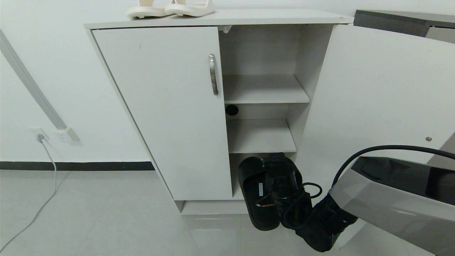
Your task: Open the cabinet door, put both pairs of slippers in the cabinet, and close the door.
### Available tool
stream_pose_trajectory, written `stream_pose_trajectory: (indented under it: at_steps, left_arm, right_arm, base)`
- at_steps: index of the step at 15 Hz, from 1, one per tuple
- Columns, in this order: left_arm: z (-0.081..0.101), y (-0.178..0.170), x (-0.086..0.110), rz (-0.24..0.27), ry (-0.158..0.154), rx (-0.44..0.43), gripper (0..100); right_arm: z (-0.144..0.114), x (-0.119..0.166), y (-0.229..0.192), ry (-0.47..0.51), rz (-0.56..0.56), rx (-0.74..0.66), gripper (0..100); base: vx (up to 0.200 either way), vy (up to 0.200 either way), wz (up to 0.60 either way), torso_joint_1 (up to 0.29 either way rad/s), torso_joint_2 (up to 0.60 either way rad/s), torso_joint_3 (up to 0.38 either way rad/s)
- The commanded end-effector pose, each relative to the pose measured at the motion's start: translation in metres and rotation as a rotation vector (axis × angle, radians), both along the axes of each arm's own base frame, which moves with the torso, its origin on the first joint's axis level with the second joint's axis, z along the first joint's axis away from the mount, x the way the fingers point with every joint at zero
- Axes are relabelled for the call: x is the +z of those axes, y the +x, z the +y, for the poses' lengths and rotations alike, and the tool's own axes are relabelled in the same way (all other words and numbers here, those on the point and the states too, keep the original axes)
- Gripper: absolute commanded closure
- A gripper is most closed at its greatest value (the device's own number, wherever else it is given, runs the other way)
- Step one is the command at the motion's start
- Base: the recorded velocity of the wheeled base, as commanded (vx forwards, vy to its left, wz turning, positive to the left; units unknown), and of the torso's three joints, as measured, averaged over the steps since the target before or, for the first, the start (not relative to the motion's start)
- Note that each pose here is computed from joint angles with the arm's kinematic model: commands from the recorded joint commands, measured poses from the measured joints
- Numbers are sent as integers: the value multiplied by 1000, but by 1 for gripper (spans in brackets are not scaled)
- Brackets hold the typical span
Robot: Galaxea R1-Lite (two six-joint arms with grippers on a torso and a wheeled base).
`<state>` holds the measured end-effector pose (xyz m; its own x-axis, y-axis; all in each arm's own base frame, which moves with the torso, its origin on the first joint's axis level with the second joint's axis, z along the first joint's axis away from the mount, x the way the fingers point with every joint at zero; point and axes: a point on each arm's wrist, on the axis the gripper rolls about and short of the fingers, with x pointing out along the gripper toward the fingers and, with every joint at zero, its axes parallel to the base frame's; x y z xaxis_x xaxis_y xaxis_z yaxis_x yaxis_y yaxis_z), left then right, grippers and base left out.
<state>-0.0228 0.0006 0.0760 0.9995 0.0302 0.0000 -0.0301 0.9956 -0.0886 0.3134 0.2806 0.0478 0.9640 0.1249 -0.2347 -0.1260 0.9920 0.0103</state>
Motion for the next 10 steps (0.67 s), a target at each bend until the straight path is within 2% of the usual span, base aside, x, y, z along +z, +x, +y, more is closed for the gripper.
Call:
stream_pose_trajectory:
  at_steps: [1, 6, 9, 10]
  left_arm:
    - [0, 0, 0, 2, 0, 0, 100]
    - [0, 0, 0, 0, 0, 0, 100]
    - [0, 0, 0, 0, 0, 4, 100]
    - [0, 0, 0, 0, 0, 4, 100]
  right_arm:
    - [2, -2, 1, 1, -1, 1, 100]
    - [4, 1, 3, 0, -12, 5, 100]
    - [4, 6, 4, 8, -55, 5, 100]
    - [4, 12, 4, 23, -111, -4, 100]
  base:
    - [0, 0, 0, 2, 2, -207]
    - [0, 0, 0, 5, 2, -201]
    - [0, 0, 0, 2, 1, -129]
    - [0, 0, 0, 0, 0, 0]
